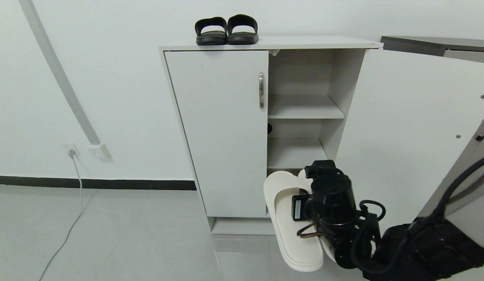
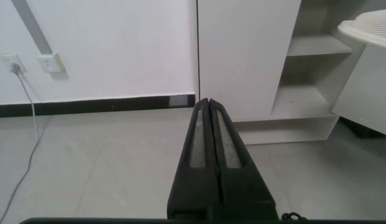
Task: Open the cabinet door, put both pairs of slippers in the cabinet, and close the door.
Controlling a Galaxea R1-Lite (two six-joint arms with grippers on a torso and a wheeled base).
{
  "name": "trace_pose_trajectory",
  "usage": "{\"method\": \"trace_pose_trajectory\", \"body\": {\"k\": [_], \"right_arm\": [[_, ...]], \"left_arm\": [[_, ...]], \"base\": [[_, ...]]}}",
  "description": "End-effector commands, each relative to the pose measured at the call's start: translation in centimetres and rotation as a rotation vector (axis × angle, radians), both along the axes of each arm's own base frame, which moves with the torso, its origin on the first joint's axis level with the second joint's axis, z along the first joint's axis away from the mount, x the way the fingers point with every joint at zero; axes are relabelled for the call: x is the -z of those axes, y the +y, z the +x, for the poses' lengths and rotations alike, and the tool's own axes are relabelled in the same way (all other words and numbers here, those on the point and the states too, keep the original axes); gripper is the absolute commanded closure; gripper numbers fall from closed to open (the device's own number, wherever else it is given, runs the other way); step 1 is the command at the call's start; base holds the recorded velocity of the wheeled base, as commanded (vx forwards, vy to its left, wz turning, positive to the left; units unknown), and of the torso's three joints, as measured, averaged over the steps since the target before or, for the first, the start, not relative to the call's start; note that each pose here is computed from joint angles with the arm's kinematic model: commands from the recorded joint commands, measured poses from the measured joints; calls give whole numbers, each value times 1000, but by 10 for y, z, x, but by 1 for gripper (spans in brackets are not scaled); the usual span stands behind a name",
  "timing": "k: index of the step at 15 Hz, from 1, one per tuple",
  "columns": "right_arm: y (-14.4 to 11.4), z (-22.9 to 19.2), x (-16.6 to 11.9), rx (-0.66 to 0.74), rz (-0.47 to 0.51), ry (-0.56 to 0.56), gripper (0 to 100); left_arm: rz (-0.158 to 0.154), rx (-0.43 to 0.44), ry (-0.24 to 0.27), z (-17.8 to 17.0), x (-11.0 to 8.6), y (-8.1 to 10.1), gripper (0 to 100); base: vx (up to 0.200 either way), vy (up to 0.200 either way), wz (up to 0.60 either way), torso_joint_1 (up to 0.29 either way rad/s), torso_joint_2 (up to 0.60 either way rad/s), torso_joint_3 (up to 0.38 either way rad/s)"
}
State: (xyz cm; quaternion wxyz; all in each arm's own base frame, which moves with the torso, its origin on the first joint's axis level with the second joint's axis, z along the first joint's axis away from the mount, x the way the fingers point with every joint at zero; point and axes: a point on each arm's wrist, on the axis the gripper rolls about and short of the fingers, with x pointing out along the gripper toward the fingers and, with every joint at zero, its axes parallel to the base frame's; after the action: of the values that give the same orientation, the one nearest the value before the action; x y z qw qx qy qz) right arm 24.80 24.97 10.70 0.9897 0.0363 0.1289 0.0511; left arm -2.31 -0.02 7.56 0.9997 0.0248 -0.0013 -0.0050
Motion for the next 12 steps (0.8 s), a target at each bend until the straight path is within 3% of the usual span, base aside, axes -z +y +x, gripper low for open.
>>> {"method": "trace_pose_trajectory", "body": {"k": [1, 7, 12], "right_arm": [[23, 20, 35, 92, -31, -3, 100], [27, 24, 37, 102, -33, -9, 100], [25, 26, 40, 107, -39, -5, 100]], "left_arm": [[1, -1, 4, 0, 0, 0, 100], [-4, -2, 2, 0, 0, 0, 100], [-5, -1, 2, 0, 0, 0, 100]], "base": [[0, 0, 0, 0, 0, 0], [0, 0, 0, 0, 0, 0], [0, -200, 0, 2, 5, 1]]}}
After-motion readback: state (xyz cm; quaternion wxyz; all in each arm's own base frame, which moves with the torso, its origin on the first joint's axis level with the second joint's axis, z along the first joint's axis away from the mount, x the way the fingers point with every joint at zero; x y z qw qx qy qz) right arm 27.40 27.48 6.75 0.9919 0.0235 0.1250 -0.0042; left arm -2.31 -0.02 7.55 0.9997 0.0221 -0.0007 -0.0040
